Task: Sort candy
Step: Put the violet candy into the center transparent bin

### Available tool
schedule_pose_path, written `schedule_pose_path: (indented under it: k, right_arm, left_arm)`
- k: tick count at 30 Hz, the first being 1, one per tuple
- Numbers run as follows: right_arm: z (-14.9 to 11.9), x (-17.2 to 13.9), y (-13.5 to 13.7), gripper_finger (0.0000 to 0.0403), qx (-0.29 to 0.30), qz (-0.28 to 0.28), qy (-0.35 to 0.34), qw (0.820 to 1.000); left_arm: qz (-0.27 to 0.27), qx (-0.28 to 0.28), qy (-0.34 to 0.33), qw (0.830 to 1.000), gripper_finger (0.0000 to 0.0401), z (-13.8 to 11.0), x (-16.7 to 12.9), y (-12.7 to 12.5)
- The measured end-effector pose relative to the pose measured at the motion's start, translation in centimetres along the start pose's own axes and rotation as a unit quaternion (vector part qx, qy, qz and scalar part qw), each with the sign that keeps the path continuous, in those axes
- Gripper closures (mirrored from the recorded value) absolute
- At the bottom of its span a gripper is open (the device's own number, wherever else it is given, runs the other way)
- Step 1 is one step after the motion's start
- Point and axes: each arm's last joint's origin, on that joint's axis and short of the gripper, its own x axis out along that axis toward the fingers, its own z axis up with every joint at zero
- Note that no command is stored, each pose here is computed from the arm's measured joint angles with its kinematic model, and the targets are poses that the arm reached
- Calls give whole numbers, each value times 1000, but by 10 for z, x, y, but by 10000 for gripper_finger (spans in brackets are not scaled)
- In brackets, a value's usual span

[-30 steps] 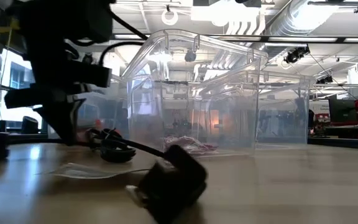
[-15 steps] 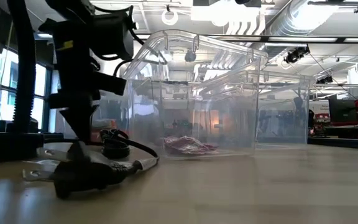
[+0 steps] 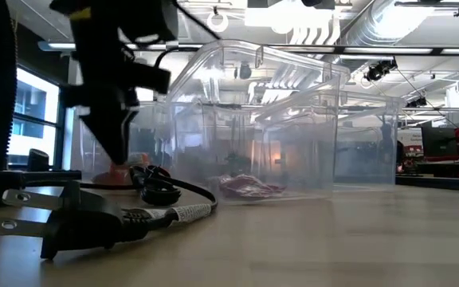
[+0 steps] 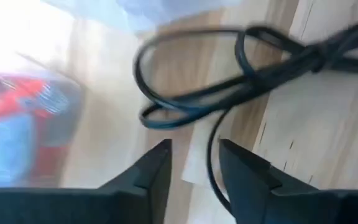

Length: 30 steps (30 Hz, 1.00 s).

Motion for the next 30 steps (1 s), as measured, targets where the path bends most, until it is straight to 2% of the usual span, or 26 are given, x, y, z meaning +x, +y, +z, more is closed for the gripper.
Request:
schedule_pose_path:
  k: [6, 12, 17, 21, 24, 26, 30]
  right_arm:
    - [0, 0, 0, 210, 0, 1, 0, 1000]
    - [0, 0, 0, 210, 0, 1, 0, 1000]
    - [0, 0, 0, 210, 3, 1, 0, 1000]
    - [0, 0, 0, 210, 4, 1, 0, 1000]
    - [0, 0, 0, 210, 8, 1, 0, 1000]
    - [0, 0, 0, 210, 13, 1, 0, 1000]
    - [0, 0, 0, 210, 17, 1, 0, 1000]
  left_arm:
    - [45, 24, -8, 999, 218, 19, -33, 6]
    - [83, 36, -10, 996, 178, 37, -84, 18]
    - [75, -35, -28, 996, 170, 46, -148, 30]
    - [-2, -91, -81, 993, 169, 45, -205, 22]
    - [-85, -96, -149, 980, 169, 37, -243, -5]
    - [-148, -78, -204, 965, 169, 28, -264, -34]
    - [-257, -41, -295, 919, 169, -1, -296, -100]
